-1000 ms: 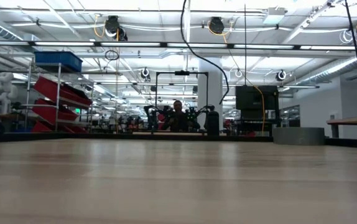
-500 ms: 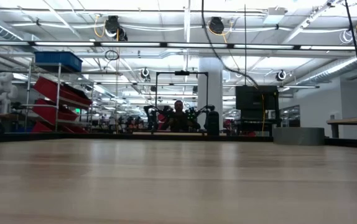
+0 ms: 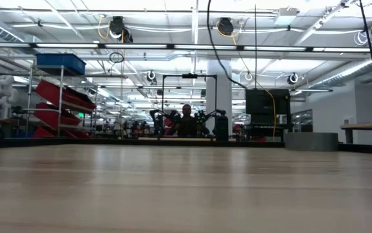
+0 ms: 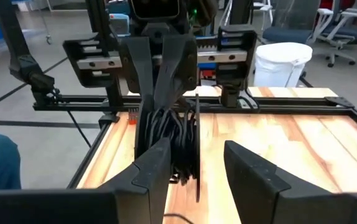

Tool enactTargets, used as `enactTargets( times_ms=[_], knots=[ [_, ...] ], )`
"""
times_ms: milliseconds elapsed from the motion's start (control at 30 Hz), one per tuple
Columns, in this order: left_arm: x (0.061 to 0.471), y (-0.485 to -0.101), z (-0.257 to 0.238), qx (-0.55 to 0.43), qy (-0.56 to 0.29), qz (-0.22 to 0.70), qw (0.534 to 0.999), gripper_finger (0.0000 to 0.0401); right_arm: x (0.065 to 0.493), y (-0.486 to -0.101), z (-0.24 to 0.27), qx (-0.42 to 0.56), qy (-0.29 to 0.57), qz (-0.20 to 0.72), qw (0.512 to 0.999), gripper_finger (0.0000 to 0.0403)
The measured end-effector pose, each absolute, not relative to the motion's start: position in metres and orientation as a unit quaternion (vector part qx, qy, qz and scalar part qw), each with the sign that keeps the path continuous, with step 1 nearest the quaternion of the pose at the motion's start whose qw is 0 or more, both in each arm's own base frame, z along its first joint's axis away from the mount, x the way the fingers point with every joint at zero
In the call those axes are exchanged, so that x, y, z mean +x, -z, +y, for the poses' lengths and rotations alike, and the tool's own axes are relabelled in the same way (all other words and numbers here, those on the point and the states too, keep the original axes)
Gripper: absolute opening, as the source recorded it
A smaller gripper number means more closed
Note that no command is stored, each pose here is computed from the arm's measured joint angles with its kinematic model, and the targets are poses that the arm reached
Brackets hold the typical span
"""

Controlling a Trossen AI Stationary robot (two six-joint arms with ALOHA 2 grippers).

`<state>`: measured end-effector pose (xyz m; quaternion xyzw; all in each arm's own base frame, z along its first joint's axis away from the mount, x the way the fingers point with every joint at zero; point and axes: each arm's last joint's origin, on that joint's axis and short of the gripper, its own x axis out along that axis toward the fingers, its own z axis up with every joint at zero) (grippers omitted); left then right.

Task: Coil cords
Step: Coil the black wire onto the spool

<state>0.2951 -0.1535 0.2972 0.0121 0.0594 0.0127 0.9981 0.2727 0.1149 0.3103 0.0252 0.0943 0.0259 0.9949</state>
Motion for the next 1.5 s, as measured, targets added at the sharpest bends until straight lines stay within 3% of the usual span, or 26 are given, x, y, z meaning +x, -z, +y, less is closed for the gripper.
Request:
enactTargets(
  times_ms=[267, 533, 733, 1100, 1500],
  knots=[
    [0.296, -0.297, -0.152, 0.012, -0.005, 0.062, 0.998, 0.0001, 0.275, -0.308, 0.114, 0.03, -0.039, 0.098, 0.994, 0.0113],
    [0.296, -0.298, -0.152, 0.01, -0.005, 0.058, 0.998, 0.0001, 0.276, -0.308, 0.114, 0.029, -0.037, 0.1, 0.994, 0.0008],
    [0.296, -0.298, -0.152, 0.009, -0.005, 0.056, 0.998, 0.0018, 0.275, -0.308, 0.114, 0.037, -0.047, 0.103, 0.993, 0.0003],
    [0.296, -0.304, -0.151, -0.004, -0.02, 0.031, 0.999, 0.0088, 0.275, -0.307, 0.115, 0.039, -0.051, 0.103, 0.993, 0.0001],
    [0.281, -0.314, -0.155, 0.013, -0.019, 0.035, 0.999, 0.0094, 0.262, -0.321, 0.116, 0.05, -0.062, 0.089, 0.993, 0.0]
  ],
)
